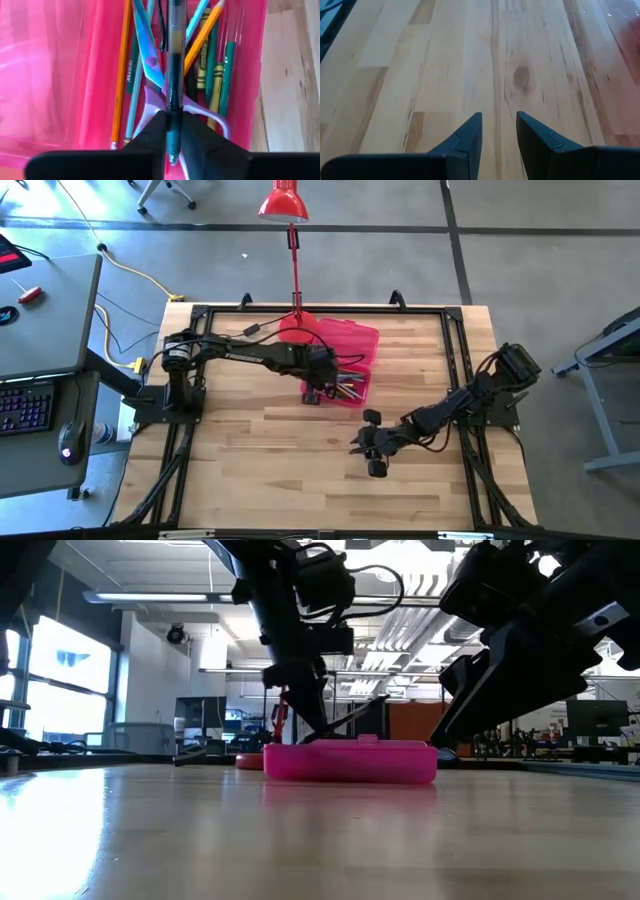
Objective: Pick & place school supplies into a supply box
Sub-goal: Put the transparent pen into the pink supply box, then close the pink supply box
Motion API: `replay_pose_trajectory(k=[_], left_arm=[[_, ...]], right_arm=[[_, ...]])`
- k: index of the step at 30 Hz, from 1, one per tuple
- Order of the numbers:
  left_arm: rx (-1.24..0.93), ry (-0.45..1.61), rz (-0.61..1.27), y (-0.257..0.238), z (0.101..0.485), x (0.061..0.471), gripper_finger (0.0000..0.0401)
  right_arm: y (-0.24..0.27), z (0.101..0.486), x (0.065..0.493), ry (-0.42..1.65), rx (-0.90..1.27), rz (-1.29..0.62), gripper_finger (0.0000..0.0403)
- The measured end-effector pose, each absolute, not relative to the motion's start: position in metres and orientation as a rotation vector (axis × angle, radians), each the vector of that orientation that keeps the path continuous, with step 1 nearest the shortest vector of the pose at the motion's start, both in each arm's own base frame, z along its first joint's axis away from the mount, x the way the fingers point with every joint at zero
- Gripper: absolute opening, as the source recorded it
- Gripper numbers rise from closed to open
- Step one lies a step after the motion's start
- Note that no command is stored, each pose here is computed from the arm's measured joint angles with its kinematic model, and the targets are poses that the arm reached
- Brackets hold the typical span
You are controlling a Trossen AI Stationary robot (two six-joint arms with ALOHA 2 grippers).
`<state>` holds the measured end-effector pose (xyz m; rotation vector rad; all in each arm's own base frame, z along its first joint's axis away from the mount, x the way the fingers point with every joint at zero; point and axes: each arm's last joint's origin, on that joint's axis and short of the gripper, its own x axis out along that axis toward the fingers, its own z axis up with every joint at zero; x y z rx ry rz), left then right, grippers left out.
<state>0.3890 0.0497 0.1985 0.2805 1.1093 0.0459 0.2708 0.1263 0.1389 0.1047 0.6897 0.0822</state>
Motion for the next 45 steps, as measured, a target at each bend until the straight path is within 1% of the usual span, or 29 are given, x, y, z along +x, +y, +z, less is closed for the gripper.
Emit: replay_pose_trajectory(k=[9,12,14,17,21,24,28,30,33,36,40,41,45], left_arm=[[0.315,1.061,0.041,0.050,0.201,0.393,0.0186],[0.308,1.042,0.052,0.050,0.203,0.395,0.0211],[0.293,1.041,0.075,0.051,0.207,0.396,0.0220],[0.257,1.072,0.097,0.051,0.217,0.395,0.0224],[0.211,1.136,0.080,0.050,0.240,0.394,0.0219],[0.177,1.153,0.092,0.050,0.265,0.393,0.0214],[0.151,1.171,0.107,0.049,0.300,0.389,0.0211],[0.128,1.187,0.120,0.049,0.316,0.383,0.0212],[0.093,1.173,0.160,0.048,0.340,0.371,0.0211],[0.066,1.138,0.221,0.046,0.363,0.352,0.0210],[0.052,1.084,0.323,0.045,0.392,0.321,0.0209],[0.046,1.069,0.358,0.045,0.398,0.314,0.0209],[0.001,1.051,0.475,0.044,0.410,0.289,0.0209]], right_arm=[[0.127,0.140,0.272,0.675,0.131,0.079,0.0099],[0.127,0.141,0.272,0.667,0.134,0.071,0.0099],[0.126,0.141,0.272,0.655,0.124,0.043,0.0099],[0.123,0.144,0.272,0.626,0.075,-0.011,0.0099],[0.117,0.165,0.269,0.527,-0.068,-0.107,0.0099],[0.107,0.186,0.265,0.436,-0.166,-0.270,0.0099],[0.084,0.211,0.253,0.374,-0.219,-0.557,0.0099],[0.070,0.218,0.244,0.386,-0.226,-0.674,0.0098],[0.047,0.223,0.229,0.437,-0.142,-0.763,0.0089],[0.027,0.221,0.218,0.517,-0.063,-0.818,0.0062],[0.004,0.215,0.216,0.603,-0.029,-0.888,0.0014],[-0.002,0.213,0.217,0.618,-0.021,-0.908,0.0007],[-0.031,0.204,0.219,0.683,0.020,-1.003,0.0008]])
